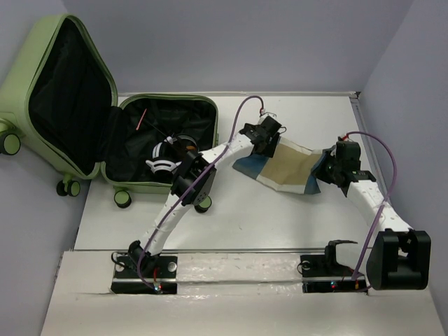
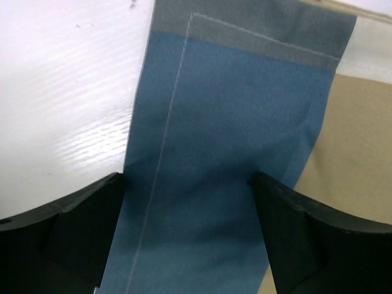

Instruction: Pack the luggage

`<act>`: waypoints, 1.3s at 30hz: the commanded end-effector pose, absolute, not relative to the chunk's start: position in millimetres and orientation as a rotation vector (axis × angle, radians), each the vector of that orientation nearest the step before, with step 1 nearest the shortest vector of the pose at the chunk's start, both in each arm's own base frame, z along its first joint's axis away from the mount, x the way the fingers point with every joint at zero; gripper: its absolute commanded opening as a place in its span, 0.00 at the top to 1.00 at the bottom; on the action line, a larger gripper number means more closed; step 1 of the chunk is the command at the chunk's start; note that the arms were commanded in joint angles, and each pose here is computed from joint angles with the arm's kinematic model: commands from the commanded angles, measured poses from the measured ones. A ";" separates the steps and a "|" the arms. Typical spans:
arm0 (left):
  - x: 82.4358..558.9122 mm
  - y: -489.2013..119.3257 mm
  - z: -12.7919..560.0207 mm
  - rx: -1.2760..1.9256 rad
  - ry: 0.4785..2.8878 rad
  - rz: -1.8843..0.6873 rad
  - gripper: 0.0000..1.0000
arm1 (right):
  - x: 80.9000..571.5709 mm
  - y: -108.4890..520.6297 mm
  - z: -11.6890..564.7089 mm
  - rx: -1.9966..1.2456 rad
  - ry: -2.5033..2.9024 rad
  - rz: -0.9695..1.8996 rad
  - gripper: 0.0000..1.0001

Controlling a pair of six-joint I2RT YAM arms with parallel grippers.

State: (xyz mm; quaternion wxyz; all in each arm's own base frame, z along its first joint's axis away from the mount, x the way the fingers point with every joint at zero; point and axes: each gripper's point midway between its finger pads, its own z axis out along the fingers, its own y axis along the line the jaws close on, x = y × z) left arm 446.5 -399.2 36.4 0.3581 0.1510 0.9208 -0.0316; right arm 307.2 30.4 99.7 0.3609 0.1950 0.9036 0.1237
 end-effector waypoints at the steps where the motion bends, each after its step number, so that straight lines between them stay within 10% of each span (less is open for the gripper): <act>1: 435.7 -397.1 -1.8 0.475 2.448 -0.042 0.06 | 314.4 36.0 115.6 0.461 2.258 0.367 0.93; 17: 420.1 -427.6 35.4 0.489 2.384 -0.430 0.94 | 318.8 39.9 135.7 0.440 2.205 0.402 0.93; 31: 438.2 -393.0 261.7 0.337 2.020 -0.614 0.94 | 331.7 99.1 226.4 0.232 2.013 0.620 0.93; 39: 448.6 -270.1 374.6 0.121 1.887 -0.591 0.94 | 362.4 200.8 312.5 -0.048 1.899 0.786 0.93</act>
